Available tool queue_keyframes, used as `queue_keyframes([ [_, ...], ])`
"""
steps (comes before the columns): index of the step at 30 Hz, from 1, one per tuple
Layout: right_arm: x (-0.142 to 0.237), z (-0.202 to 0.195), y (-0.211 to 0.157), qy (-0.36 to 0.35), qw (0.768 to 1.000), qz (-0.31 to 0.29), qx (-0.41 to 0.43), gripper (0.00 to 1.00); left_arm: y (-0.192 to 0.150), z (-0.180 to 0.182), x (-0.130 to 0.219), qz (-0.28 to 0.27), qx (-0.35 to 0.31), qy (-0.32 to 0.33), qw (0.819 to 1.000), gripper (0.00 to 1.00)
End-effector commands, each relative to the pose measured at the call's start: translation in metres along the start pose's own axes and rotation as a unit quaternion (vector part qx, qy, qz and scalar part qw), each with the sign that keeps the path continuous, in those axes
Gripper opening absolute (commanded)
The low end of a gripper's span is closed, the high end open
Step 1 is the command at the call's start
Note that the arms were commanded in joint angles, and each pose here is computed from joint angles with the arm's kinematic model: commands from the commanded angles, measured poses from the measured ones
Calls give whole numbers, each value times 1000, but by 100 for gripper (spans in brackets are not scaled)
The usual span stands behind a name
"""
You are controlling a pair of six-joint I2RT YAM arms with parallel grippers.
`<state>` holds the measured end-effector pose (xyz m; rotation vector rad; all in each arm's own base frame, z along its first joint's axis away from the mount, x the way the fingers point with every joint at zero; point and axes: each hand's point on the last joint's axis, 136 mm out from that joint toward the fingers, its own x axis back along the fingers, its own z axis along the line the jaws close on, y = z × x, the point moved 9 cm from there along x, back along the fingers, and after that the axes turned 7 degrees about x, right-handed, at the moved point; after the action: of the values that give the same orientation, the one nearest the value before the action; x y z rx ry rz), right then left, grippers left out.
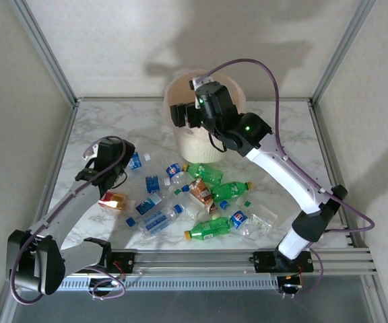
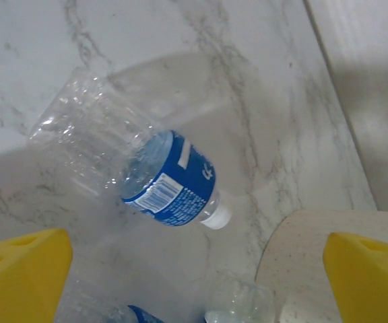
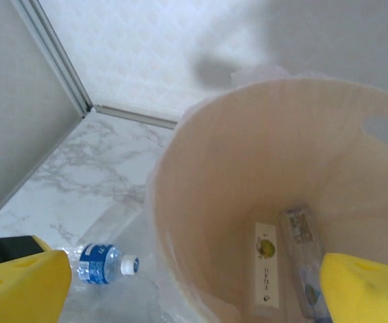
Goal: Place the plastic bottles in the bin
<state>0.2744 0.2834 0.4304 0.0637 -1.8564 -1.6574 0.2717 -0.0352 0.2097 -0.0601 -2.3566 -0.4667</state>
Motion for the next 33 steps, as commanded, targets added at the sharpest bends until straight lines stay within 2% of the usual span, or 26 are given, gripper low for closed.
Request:
queue_keyframes([
  [1,4,5,-5,29,999,-11,-22,96,2,15,-10,5,65,44,997,96],
  [3,5,6,-12,42,999,-9,-31,97,2,21,-18,13,82,55,995,99],
  [9,0,9,-30,56,997,8,-43,97,5,25,-41,17,112,78,991,99],
  [16,-2,12,-37,64,997,14,-42,97,9,13,-58,7,113,85,990,99],
  [28,3,9,-34,56,998,2,-40,97,10,14,-91,8,129,128,983,99],
  [33,2,9,-35,57,997,6,-42,97,14,7,-107,-5,111,149,982,99],
])
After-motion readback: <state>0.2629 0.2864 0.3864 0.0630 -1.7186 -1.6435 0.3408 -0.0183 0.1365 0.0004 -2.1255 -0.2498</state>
